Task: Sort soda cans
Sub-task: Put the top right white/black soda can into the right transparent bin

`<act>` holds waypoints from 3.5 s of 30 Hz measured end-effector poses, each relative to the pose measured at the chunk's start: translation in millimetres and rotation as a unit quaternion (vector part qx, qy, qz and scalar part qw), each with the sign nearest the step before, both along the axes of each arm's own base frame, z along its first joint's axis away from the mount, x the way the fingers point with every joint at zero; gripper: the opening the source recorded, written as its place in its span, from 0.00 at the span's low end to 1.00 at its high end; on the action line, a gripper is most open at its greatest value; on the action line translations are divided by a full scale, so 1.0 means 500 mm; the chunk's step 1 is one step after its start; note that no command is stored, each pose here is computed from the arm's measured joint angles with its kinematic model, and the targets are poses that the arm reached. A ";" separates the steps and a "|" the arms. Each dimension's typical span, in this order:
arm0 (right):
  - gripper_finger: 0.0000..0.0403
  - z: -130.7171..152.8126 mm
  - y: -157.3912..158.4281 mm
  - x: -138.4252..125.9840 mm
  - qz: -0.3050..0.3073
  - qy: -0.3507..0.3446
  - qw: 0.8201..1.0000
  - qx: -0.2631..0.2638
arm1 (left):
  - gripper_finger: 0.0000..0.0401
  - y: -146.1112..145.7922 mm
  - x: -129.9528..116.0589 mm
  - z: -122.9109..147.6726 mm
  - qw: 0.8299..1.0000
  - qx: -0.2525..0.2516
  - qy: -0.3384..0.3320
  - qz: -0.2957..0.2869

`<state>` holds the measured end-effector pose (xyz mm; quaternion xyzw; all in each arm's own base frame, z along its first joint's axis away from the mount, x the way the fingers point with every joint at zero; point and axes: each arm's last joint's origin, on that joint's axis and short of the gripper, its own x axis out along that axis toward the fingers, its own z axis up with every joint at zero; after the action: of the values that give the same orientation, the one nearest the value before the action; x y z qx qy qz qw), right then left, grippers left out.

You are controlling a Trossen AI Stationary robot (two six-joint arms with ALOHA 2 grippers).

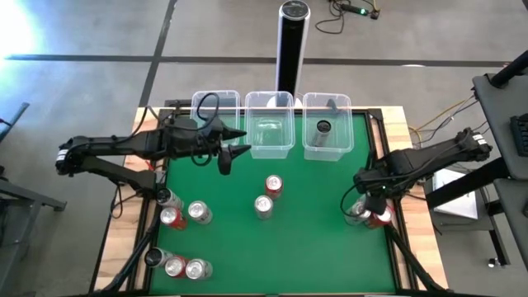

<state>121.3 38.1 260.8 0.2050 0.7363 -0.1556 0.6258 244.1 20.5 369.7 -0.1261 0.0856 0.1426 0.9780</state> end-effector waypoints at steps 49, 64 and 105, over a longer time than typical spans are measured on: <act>0.60 0.296 -0.228 0.167 -0.037 -0.194 0.963 -0.183 | 0.58 -0.002 -0.087 0.170 0.984 0.075 -0.162 -0.002; 0.61 0.279 -0.303 0.095 0.004 -0.184 0.971 -0.154 | 0.58 -0.002 -0.115 0.187 0.989 0.076 -0.129 0.014; 0.65 0.010 -0.469 0.229 0.082 -0.048 0.995 0.020 | 0.58 0.003 -0.091 0.167 0.993 0.045 -0.099 0.040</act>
<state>235.7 -196.4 265.7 0.1640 0.7229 -0.0788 0.6666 198.6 21.8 453.1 -0.0992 -0.0235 0.1725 0.9797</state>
